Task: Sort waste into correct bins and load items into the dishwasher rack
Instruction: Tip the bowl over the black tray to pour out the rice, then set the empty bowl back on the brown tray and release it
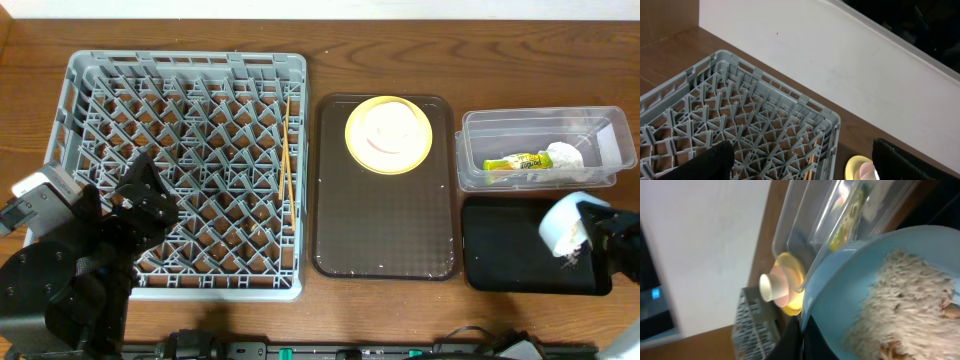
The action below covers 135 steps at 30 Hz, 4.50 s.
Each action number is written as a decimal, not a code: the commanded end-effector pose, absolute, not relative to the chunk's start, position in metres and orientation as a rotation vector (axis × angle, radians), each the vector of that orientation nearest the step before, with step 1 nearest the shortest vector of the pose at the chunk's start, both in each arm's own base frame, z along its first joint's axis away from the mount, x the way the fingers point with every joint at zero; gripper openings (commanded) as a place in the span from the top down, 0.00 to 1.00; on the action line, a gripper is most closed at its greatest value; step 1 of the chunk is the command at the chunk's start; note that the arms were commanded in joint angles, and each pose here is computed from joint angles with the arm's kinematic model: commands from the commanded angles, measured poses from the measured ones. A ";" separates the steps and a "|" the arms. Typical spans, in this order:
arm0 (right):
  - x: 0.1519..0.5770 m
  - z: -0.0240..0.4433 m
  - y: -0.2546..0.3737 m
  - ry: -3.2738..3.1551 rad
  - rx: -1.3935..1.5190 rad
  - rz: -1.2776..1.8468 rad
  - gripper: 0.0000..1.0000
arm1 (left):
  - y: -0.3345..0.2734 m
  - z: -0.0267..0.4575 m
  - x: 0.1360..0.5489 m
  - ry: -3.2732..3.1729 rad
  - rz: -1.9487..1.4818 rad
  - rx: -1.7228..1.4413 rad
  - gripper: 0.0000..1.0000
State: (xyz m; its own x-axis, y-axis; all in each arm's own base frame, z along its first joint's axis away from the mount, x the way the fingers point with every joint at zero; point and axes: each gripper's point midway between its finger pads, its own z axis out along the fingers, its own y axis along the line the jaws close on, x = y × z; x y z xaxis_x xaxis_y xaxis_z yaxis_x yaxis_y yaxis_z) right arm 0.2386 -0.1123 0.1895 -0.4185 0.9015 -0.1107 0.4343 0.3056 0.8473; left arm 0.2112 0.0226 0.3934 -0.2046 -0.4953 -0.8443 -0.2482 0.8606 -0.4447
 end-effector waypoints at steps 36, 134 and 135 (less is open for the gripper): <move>0.244 0.233 -0.084 1.628 0.721 1.408 0.99 | 0.022 0.399 0.209 1.784 -0.252 -0.555 0.11; 0.294 0.247 -0.055 2.437 0.687 -0.182 0.28 | 0.022 0.399 0.209 1.784 -0.252 -0.555 0.11; 0.285 0.246 -0.075 2.425 0.776 -0.214 0.09 | 0.022 0.399 0.210 1.784 -0.252 -0.555 0.11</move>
State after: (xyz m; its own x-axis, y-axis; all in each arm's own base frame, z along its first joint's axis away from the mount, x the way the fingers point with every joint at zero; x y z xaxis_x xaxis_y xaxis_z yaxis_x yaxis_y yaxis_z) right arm 0.2999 -0.0302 0.2426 -0.7253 0.3952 -0.5636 0.4462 0.8934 0.0524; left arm 0.2112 0.0226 0.3933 -0.2049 -0.4953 -0.8442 -0.2484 0.8606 -0.4446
